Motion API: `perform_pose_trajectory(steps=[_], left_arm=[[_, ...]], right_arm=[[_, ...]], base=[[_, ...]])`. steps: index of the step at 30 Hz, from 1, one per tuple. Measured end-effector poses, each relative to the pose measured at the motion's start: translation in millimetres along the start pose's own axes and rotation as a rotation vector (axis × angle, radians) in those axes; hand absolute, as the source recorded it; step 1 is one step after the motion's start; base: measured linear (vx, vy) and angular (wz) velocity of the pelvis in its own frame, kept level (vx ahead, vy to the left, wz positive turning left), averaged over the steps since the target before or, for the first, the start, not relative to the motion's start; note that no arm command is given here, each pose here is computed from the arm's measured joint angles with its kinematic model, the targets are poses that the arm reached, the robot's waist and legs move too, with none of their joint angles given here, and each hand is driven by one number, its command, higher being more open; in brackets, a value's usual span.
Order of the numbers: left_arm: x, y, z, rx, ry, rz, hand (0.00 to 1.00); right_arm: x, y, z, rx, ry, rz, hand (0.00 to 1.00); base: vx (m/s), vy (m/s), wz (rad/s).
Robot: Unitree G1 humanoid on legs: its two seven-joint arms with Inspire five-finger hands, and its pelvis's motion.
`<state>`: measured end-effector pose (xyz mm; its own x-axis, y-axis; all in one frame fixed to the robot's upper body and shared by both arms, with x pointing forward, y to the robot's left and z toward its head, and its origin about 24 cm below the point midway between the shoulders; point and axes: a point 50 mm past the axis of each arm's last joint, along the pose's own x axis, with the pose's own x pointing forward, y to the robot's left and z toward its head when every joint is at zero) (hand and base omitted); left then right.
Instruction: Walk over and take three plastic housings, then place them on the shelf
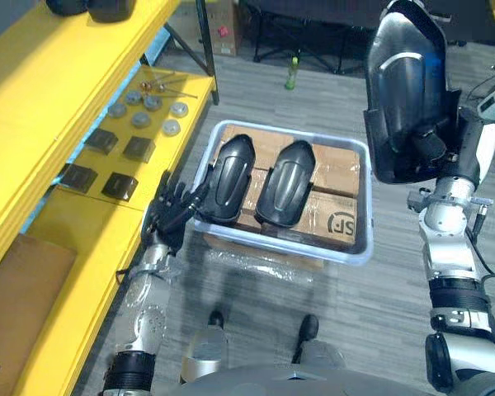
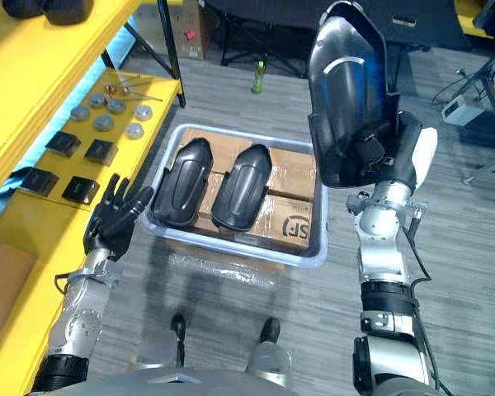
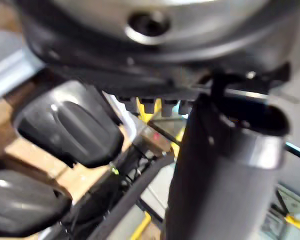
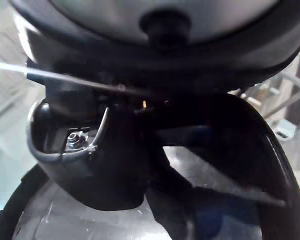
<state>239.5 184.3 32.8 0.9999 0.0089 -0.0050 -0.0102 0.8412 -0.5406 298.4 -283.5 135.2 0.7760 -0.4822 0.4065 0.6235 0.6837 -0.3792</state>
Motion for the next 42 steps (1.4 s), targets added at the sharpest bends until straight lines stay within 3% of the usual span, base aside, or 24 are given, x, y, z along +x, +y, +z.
perform_pose_trajectory(steps=[12, 19, 25, 35, 42], left_arm=[[8.0, -57.7, -23.2, -0.109, 0.158, -0.223, 1.0], [9.2, -93.4, -20.0, -0.154, 0.159, -0.429, 1.0], [12.7, -111.9, -15.3, -0.147, 0.146, -0.509, 1.0], [11.8, -111.7, -20.0, -0.119, 0.172, -0.472, 1.0], [17.2, -109.9, -21.9, 0.053, 0.138, -0.237, 1.0]], right_arm=[[-40.1, 51.4, 27.3, 0.144, -0.119, 0.143, 0.0], [-62.4, 83.2, 39.9, 0.196, -0.153, 0.296, 0.0], [-80.2, 99.1, 37.7, 0.217, -0.134, 0.378, 0.0], [-92.8, 113.2, 30.4, 0.22, -0.097, 0.437, 0.0], [-115.6, 130.6, 40.0, 0.279, -0.15, 0.567, 0.0]], base=[[-0.02, 0.008, -0.01], [-0.01, 0.005, -0.02], [0.0, 0.0, 0.0], [-0.01, 0.002, 0.0], [0.0, 0.001, 0.0]])
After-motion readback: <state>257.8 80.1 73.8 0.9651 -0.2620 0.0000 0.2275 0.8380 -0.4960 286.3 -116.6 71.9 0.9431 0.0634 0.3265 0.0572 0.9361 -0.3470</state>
